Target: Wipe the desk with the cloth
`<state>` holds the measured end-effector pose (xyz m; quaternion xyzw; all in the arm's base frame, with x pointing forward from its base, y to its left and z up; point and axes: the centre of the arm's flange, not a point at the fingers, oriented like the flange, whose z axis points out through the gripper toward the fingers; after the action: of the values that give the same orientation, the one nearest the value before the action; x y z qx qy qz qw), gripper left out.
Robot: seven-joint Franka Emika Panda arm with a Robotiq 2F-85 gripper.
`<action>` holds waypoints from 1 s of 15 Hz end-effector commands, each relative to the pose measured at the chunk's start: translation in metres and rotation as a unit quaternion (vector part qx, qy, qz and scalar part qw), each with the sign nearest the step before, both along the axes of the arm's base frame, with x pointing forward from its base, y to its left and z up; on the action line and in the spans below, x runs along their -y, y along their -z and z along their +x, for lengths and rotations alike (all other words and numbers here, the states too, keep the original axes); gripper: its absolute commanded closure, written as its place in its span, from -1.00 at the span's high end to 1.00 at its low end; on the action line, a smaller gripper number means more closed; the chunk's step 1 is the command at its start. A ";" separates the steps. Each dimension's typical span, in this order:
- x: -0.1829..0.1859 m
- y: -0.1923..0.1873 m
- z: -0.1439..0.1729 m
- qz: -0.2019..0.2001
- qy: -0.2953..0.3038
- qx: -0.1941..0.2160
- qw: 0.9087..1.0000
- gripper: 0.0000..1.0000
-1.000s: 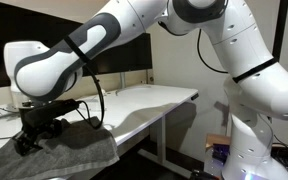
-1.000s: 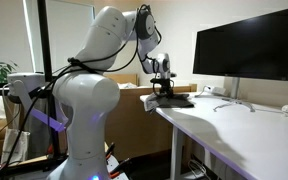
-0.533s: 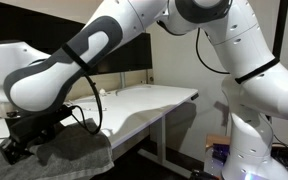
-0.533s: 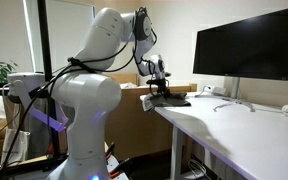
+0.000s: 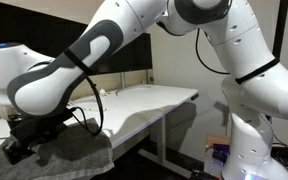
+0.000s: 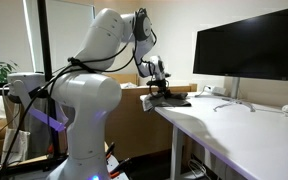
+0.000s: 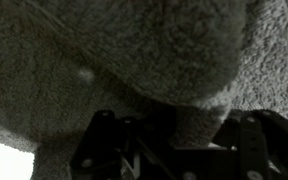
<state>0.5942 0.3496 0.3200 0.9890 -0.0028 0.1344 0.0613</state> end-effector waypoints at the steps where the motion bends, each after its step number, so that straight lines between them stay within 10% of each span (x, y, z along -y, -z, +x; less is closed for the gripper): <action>1: 0.031 -0.013 -0.015 0.002 -0.001 0.004 1.000 -0.81; 15: 0.194 0.000 -0.006 -0.020 0.047 -0.058 0.997 -0.84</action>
<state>0.6011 0.1833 0.3200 0.9905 -0.0488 0.0857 0.0962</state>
